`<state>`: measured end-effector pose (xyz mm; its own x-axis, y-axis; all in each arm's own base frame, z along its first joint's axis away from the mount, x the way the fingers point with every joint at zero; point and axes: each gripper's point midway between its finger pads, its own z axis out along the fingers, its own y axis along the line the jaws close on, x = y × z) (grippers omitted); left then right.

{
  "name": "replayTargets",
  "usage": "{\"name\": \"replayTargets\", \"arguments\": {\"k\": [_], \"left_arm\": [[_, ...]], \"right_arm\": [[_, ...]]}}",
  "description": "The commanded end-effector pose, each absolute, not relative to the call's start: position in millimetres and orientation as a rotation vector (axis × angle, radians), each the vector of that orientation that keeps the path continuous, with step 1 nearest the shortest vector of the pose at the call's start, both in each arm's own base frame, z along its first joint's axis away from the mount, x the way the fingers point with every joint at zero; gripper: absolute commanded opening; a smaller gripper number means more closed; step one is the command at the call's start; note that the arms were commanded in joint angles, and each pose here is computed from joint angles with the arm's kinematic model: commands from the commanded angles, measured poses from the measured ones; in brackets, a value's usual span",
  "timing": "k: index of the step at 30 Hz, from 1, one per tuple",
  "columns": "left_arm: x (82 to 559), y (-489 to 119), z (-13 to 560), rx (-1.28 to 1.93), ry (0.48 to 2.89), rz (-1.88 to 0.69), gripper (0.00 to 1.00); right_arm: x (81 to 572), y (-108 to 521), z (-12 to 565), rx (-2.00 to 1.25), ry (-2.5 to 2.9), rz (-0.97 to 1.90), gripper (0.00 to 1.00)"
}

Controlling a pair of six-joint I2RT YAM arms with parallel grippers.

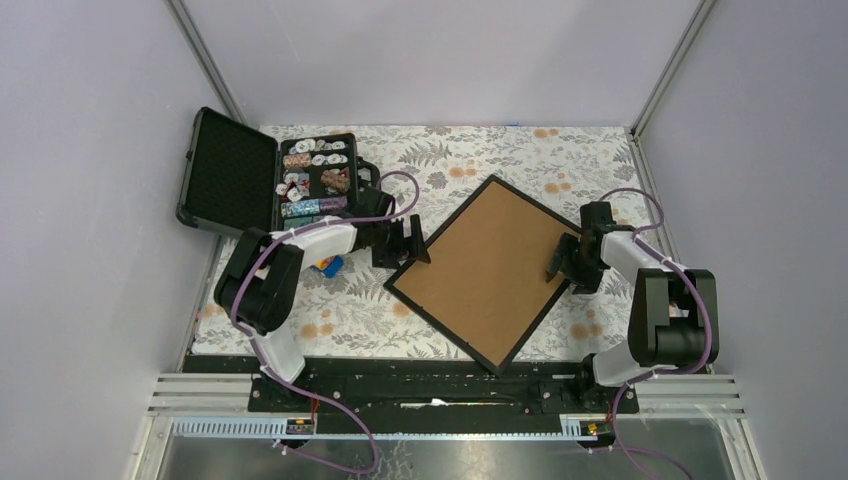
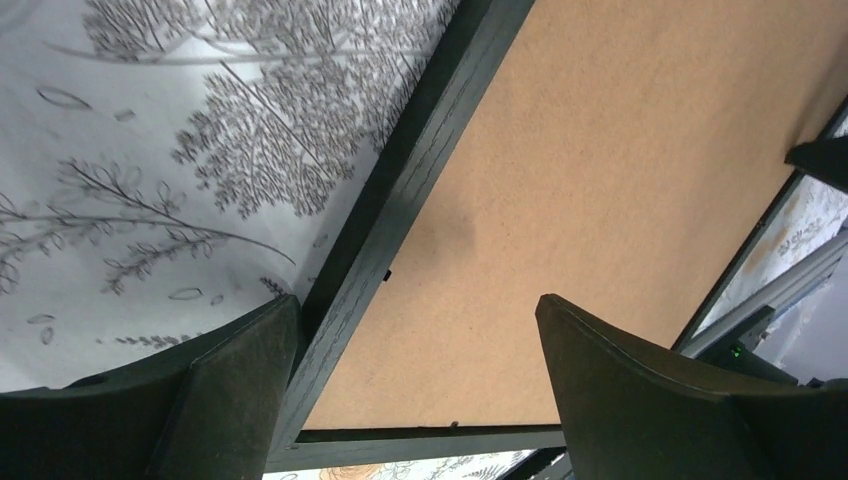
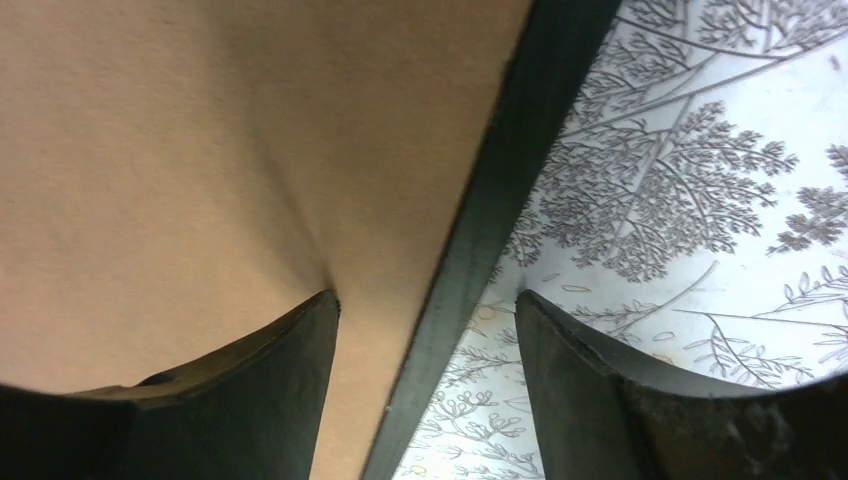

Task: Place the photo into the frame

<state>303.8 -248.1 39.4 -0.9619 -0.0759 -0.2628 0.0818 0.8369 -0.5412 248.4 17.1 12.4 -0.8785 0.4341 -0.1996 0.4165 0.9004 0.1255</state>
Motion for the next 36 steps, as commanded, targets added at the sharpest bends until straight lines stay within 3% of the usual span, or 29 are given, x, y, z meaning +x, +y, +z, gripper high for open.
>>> {"name": "replayTargets", "arguments": {"k": [1, 5, 10, 13, 16, 23, 28, 36], "left_arm": [[258, -251, 23, -0.024, 2.841, -0.894, 0.92], [232, -267, 27, -0.004, 2.844, -0.955, 0.89], [215, -277, 41, 0.046, 2.838, -0.981, 0.83], [230, -254, 45, 0.099, 2.837, -0.744, 0.79], [250, -237, 52, 0.156, 2.827, -0.553, 0.68], [264, -227, 56, 0.184, 2.849, -0.464, 0.52], [266, -230, 47, 0.187, 2.892, -0.464, 0.44], [263, -225, 29, 0.192, 2.928, -0.396, 0.42]], "right_arm": [[272, 42, 7, 0.636, 2.791, 0.341, 0.68], [301, 49, 9, 0.616, 2.748, 0.419, 0.59], [324, 32, 6, 0.600, 2.744, 0.284, 0.44], [329, 20, 0, 0.581, 2.761, 0.187, 0.40], [328, 15, -5, 0.569, 2.771, 0.147, 0.39], [322, 20, -21, 0.563, 2.812, 0.173, 0.39], [323, 23, -19, 0.555, 2.803, 0.202, 0.39], [323, 25, -20, 0.551, 2.800, 0.218, 0.38]]}}
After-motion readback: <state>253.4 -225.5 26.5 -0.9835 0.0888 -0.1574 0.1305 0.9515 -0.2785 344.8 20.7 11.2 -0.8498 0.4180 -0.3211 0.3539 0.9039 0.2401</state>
